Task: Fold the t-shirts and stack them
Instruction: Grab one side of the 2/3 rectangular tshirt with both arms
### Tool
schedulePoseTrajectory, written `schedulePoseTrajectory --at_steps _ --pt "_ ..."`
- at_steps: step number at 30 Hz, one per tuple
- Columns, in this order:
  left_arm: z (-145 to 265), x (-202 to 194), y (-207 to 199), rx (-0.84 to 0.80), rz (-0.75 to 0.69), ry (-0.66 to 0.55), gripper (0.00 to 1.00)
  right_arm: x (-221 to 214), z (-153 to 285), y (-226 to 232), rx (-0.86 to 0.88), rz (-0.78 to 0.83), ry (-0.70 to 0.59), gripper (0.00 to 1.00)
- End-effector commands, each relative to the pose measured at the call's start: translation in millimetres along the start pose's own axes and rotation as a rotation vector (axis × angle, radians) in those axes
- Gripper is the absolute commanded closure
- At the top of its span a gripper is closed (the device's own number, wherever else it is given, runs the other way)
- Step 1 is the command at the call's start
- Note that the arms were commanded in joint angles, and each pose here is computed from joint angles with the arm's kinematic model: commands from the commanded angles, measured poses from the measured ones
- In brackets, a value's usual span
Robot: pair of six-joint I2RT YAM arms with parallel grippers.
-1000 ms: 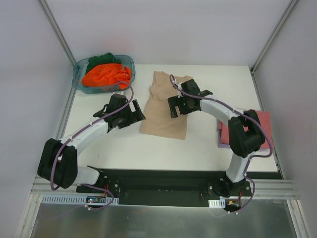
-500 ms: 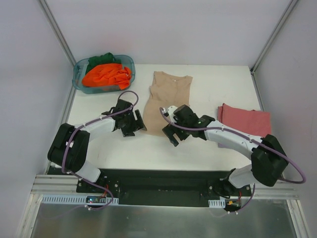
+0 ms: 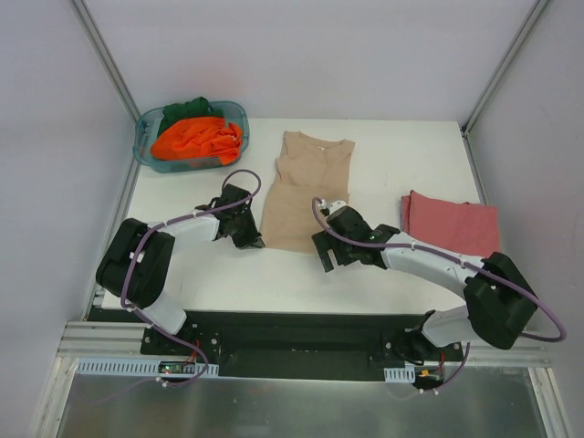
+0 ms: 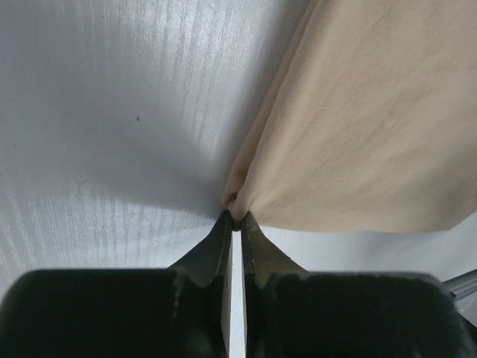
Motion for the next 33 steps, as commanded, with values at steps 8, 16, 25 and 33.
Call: schedulePoseTrajectory --at_steps 8,16,25,33 --pt "0.9 2.9 2.3 0.021 -0.021 -0.025 1.0 13.2 -1.2 -9.2 0.04 -0.52 -0.164 0.24" --pt "0.9 2.5 2.7 0.022 -0.017 -0.026 1.0 11.3 -28.4 -5.1 0.109 -0.609 -0.103 0.41" --pt "1.8 3.2 5.4 0.036 -0.013 -0.038 1.0 -1.5 -45.4 1.5 0.132 -0.627 -0.04 0.76" --pt "23.8 -6.9 8.5 0.016 -0.012 -0.089 1.0 -9.1 -19.6 23.6 0.284 -0.576 0.032 0.99"
Point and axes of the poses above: each gripper's point midway between its finger pads, its own z axis back along the fingers, its own y axis along the line the jaws close on, x = y × z, the point moved 1 cm from there along z, back along the fingers, and after that the axes turned 14 degrees about -z, right-handed, at the moved point
